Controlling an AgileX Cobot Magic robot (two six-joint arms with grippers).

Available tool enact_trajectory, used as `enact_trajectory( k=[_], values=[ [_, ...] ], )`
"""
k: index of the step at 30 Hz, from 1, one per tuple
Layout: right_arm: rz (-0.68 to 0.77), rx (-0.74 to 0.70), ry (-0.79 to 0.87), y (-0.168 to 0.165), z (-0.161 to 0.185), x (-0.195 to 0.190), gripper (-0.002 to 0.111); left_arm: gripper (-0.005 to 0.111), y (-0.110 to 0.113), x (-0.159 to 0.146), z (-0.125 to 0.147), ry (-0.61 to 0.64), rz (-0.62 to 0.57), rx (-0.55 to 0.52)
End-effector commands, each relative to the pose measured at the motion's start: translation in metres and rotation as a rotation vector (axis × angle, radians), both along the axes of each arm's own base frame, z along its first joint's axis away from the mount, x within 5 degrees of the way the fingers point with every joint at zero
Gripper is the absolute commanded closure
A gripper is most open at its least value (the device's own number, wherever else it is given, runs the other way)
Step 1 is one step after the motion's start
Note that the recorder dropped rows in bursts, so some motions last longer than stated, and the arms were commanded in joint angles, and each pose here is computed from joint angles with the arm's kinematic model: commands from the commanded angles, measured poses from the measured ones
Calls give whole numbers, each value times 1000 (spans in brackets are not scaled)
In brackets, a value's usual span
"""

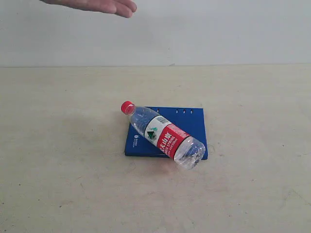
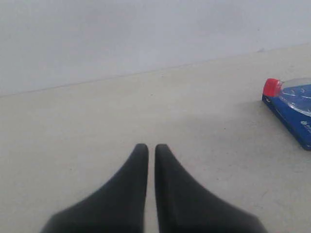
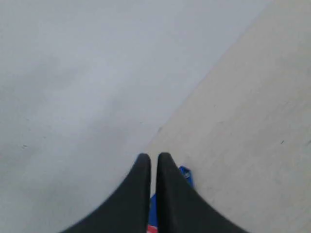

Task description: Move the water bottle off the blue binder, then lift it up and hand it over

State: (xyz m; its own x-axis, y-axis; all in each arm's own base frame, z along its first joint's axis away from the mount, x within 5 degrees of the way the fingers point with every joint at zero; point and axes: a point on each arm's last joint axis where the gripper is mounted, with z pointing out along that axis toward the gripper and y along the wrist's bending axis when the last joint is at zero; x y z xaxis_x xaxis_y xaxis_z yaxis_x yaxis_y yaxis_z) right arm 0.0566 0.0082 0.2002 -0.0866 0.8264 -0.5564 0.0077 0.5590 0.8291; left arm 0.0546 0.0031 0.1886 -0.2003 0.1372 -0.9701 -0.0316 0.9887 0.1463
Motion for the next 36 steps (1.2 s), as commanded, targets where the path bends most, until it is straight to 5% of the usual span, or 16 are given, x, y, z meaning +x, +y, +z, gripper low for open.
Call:
enact_trajectory(
  k=[1, 4, 8, 11, 14, 20, 22, 28, 36],
  values=[
    [23, 206, 9, 3, 1, -1, 108, 102, 0, 0, -1, -4, -8, 3],
    [-90, 389, -134, -9, 18, -1, 108, 102, 0, 0, -1, -4, -8, 3],
    [-253, -4, -436, -22, 98, -19, 108, 102, 0, 0, 0, -6, -8, 3],
    [83, -366, -110, 5, 118, 15, 108, 102, 0, 0, 0, -6, -8, 3],
    [474, -579, 190, 27, 113, 58, 108, 102, 0, 0, 0, -6, -8, 3],
    [964, -614, 317, 66, 98, 139, 107, 102, 0, 0, -1, -4, -8, 3],
    [1039, -673, 248, 81, 99, 165, 99, 102, 0, 0, -1, -4, -8, 3],
    [1045, -832, 113, 139, 105, 234, 49, 102, 0, 0, -1, -4, -8, 3],
    [1162, -913, 192, 214, 58, 304, 46, 102, 0, 0, 0, -6, -8, 3]
  ],
)
